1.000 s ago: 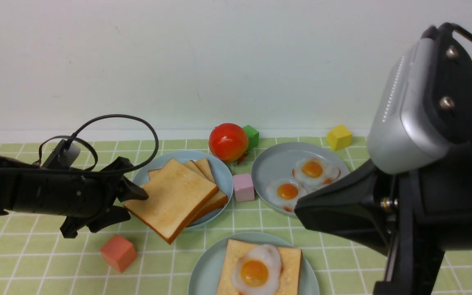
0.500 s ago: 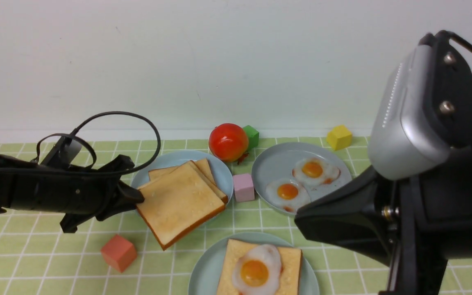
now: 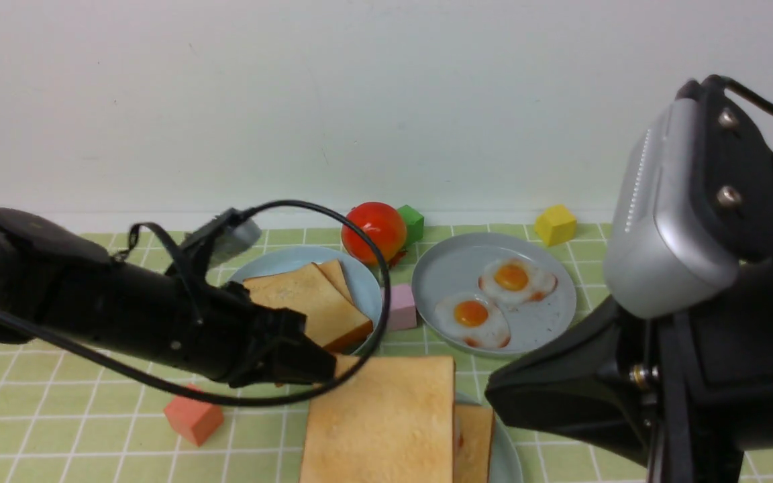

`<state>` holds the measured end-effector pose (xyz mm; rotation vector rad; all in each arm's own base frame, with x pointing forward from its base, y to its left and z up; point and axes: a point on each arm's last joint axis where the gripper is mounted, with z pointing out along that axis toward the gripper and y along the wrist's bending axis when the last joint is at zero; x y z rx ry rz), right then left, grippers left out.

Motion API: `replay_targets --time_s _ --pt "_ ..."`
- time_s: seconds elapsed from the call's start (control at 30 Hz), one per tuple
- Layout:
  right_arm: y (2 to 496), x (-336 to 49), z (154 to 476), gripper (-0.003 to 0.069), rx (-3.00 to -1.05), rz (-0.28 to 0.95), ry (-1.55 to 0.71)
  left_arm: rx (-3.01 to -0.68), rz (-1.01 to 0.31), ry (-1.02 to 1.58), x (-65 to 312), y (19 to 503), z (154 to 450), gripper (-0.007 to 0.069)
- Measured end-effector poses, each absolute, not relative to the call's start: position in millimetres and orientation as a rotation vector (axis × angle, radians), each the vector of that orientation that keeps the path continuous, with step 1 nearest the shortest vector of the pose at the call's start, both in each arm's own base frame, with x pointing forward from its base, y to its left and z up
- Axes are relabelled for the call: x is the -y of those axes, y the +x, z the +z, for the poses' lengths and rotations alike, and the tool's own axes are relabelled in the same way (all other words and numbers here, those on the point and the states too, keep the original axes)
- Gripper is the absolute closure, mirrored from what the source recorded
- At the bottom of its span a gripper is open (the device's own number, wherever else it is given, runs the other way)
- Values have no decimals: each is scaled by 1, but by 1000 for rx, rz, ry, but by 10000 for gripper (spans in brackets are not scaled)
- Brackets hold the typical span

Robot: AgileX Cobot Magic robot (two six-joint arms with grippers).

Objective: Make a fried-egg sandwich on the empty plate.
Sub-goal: Use the left arm to place a slice of bread on the fried egg in the middle

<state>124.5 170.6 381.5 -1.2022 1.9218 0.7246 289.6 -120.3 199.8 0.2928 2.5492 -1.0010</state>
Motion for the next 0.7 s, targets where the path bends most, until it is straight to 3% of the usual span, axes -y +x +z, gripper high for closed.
replay_targets --time_s 0.23,0.4,0.7 --pt "123 -171 381 645 -1930 735 -1208 -2561 -863 312 147 303 177 554" --pt "123 -171 381 642 -1932 739 -1208 -2593 -862 281 150 313 163 554" --pt "123 -171 381 634 -1937 738 -1215 -2585 -893 300 154 317 165 516"
